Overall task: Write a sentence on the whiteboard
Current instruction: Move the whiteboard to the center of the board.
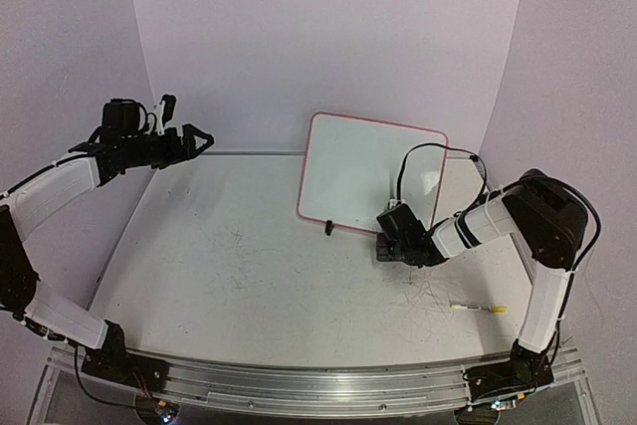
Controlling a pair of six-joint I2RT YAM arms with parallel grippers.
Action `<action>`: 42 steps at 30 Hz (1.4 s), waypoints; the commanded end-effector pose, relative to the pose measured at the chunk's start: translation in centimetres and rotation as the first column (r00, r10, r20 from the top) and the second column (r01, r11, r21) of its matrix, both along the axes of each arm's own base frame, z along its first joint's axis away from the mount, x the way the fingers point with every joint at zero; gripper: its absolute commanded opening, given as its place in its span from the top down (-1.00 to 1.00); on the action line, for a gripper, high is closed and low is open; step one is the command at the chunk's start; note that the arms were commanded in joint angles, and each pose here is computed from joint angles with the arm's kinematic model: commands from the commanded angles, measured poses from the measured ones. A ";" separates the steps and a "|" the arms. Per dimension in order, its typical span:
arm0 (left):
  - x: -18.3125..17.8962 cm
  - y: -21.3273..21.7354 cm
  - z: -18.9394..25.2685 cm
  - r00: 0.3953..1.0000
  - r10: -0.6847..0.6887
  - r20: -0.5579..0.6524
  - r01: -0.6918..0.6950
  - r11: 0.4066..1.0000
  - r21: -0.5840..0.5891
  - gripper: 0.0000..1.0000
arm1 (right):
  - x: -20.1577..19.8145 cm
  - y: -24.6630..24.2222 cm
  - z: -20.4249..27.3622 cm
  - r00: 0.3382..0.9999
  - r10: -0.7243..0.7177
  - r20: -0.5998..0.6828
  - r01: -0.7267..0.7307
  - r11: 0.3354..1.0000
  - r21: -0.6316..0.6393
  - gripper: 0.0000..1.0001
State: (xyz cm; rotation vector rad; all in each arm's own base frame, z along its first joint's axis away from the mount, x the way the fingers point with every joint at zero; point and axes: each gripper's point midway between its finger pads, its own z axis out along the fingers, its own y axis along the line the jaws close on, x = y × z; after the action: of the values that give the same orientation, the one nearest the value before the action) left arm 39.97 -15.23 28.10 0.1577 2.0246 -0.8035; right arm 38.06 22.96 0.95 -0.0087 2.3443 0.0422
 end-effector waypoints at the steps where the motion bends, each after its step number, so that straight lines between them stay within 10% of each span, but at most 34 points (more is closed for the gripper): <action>1: 0.6 0.3 0.6 0.998 0.022 0.055 -0.024 0.999 0.023 -0.94 | -3.2 7.9 3.2 0.850 0.515 0.110 -0.517 0.856 -0.007 1.00; 10: 0.7 1.1 0.6 0.996 0.059 0.068 -0.062 0.997 0.046 -0.95 | -5.9 8.5 3.3 0.734 0.667 0.128 -0.668 0.743 -0.039 1.00; 24: 0.9 1.6 0.5 0.993 0.089 0.078 -0.094 0.993 0.065 -0.95 | -5.7 2.8 4.3 0.900 0.393 0.192 -0.399 0.917 -0.003 1.00; 42: 1.0 1.8 0.1 0.992 0.098 0.075 -0.104 0.991 0.078 -0.95 | -8.2 1.7 2.4 0.959 0.219 0.178 -0.238 0.967 0.094 0.99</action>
State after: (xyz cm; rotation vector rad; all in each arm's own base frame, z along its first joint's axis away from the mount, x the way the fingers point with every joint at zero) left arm 40.91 -13.54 27.03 0.1043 2.0337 -0.6710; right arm 28.83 23.83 1.29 -0.3611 2.2418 0.2587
